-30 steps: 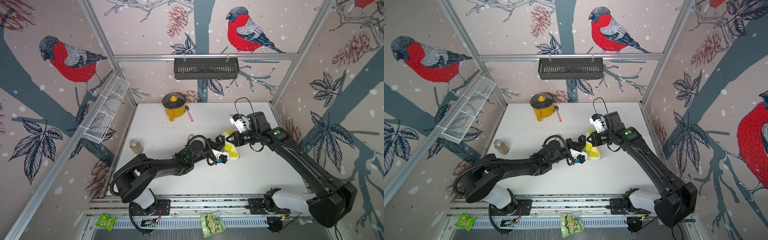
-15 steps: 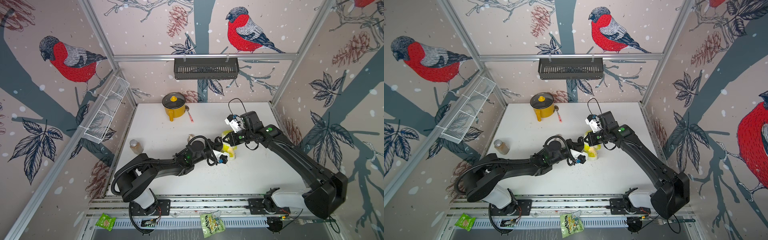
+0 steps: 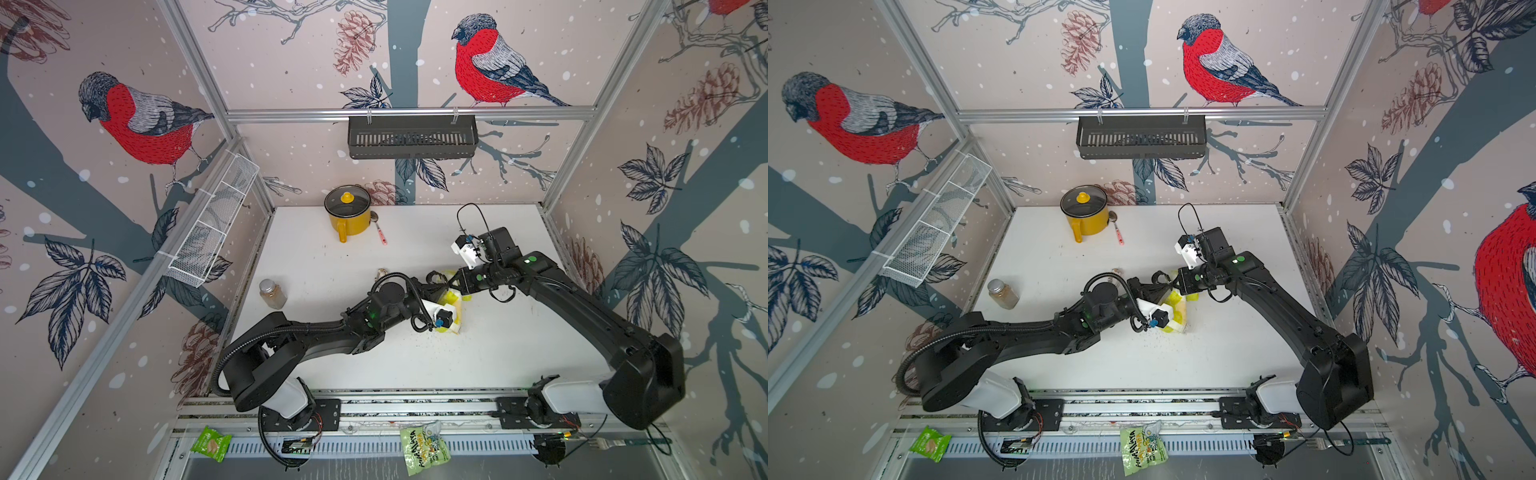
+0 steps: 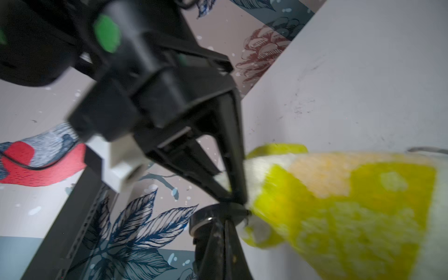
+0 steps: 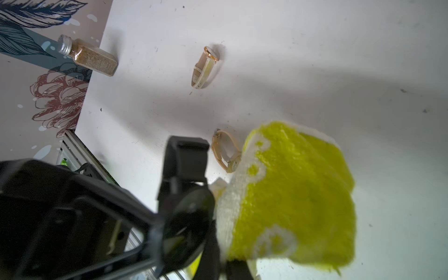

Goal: Wipe the watch dial
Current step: Wipe the dirt from the watch dial.

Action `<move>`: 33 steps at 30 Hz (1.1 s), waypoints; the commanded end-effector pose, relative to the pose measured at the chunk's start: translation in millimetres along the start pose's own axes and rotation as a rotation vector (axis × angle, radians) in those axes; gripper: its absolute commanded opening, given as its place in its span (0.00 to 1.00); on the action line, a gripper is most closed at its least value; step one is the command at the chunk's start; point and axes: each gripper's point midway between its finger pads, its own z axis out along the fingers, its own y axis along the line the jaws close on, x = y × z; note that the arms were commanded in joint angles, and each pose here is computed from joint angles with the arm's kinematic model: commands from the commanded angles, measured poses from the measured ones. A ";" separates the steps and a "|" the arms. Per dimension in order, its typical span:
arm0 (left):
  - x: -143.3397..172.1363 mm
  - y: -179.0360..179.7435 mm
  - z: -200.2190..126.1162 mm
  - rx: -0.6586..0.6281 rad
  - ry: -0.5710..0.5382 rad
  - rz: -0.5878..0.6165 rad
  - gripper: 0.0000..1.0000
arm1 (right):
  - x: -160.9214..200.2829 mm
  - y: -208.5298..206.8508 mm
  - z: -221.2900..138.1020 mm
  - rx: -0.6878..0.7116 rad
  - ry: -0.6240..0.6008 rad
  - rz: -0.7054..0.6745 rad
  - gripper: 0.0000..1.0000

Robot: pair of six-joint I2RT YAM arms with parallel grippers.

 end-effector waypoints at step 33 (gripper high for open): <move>-4.0 3.4 7.1 -0.046 -0.013 0.143 0.00 | -31.8 28.4 -100.1 0.019 -0.201 -0.134 0.04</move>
